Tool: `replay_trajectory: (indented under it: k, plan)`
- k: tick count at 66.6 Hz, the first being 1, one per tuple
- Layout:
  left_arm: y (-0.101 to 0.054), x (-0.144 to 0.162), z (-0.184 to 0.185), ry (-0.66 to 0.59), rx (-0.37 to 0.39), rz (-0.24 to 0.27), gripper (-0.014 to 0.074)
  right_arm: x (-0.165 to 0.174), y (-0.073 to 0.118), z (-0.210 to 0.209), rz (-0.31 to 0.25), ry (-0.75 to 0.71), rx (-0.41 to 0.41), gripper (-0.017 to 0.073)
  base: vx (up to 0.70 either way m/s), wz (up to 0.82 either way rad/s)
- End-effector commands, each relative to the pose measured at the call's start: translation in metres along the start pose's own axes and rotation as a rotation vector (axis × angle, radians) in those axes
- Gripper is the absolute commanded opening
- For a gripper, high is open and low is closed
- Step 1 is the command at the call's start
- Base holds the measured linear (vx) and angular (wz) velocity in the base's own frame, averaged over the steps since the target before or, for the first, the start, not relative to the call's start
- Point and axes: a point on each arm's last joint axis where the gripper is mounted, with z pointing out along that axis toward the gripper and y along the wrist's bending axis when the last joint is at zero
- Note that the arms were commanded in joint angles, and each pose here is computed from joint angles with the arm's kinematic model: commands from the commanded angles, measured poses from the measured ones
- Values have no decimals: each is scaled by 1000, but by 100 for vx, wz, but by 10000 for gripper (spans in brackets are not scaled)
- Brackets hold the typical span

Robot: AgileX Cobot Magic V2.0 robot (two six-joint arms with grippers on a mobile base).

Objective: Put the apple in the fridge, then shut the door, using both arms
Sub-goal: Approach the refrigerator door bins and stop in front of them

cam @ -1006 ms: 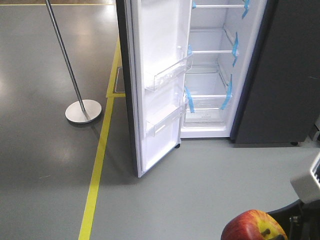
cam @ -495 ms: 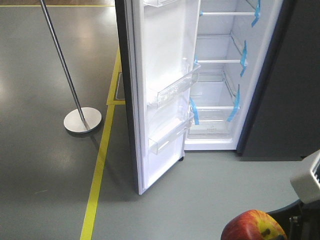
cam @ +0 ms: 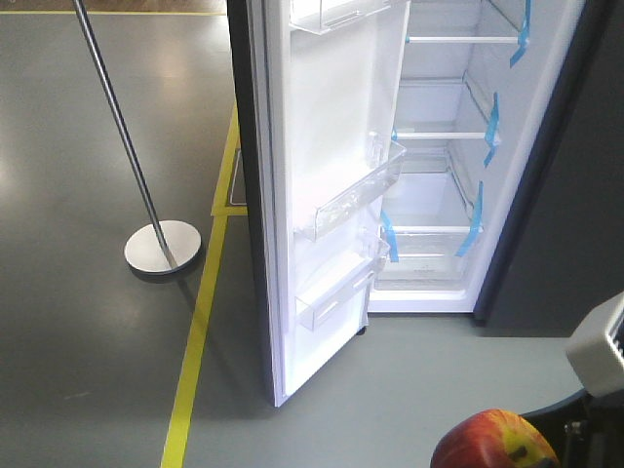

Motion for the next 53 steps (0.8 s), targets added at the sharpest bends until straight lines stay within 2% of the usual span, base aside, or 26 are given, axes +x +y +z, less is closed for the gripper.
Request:
replay_trajectory:
  k: [1,53]
  plan:
    - [0,-3,-1,-73,2,-5,-6,-11,5,-7,-1,-84,-16,335,14,2]
    - [0,-3,-1,-73,2,-5,-6,-11,5,-7,-1,-84,-16,335,12,2]
